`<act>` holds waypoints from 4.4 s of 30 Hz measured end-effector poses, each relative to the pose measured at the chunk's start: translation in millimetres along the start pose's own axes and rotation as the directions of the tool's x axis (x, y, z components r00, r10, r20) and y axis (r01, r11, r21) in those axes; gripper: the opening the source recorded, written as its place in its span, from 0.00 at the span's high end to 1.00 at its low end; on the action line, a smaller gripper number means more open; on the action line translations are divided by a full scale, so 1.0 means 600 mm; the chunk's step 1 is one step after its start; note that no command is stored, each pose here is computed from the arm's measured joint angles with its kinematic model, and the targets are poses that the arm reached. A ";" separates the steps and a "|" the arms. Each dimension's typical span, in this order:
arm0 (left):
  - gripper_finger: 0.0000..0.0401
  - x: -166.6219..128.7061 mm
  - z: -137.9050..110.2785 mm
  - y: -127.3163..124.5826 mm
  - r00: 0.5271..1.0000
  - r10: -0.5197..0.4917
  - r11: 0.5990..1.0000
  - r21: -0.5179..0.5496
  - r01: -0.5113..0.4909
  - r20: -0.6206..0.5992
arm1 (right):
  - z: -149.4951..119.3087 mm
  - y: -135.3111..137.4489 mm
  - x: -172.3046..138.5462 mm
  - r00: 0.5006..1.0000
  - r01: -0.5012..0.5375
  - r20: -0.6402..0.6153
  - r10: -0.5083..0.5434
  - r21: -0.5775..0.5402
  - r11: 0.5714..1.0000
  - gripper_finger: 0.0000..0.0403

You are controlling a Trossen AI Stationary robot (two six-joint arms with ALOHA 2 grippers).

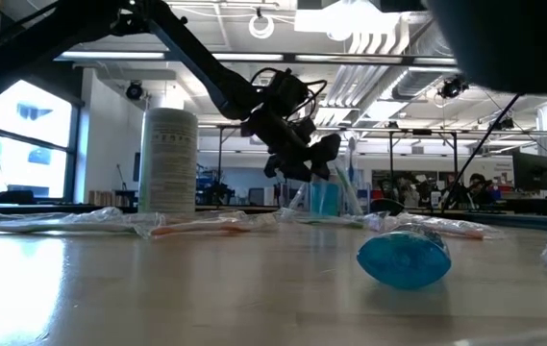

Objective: Pick & Place toothbrushing station
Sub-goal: Put the orange toothbrush into the transparent organizer

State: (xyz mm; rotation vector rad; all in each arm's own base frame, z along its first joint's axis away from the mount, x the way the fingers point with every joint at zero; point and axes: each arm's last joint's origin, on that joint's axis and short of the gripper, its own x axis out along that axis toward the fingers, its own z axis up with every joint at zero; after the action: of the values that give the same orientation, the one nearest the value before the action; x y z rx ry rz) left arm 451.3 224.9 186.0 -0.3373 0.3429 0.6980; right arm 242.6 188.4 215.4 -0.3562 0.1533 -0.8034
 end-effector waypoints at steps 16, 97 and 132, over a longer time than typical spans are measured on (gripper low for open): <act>0.58 -0.024 0.032 -0.010 0.995 -0.095 0.992 0.079 0.094 0.020 | 0.000 0.000 0.000 1.000 0.002 -0.001 -0.002 -0.004 1.000 0.12; 0.98 -0.257 -0.173 -0.034 0.651 0.062 0.654 0.524 0.546 -0.756 | 0.003 0.001 -0.029 0.998 -0.052 0.020 0.052 0.019 0.998 0.12; 1.00 -0.246 0.101 0.069 0.826 -0.455 0.885 0.271 0.379 0.331 | 0.002 0.001 -0.063 0.993 -0.116 0.044 0.112 0.089 0.989 0.12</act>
State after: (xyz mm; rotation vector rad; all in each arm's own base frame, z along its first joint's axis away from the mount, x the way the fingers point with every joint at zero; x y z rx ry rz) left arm 329.6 196.7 293.4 -0.0737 -0.0480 0.2767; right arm 217.4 216.8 216.5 -0.2740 0.0988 -0.6875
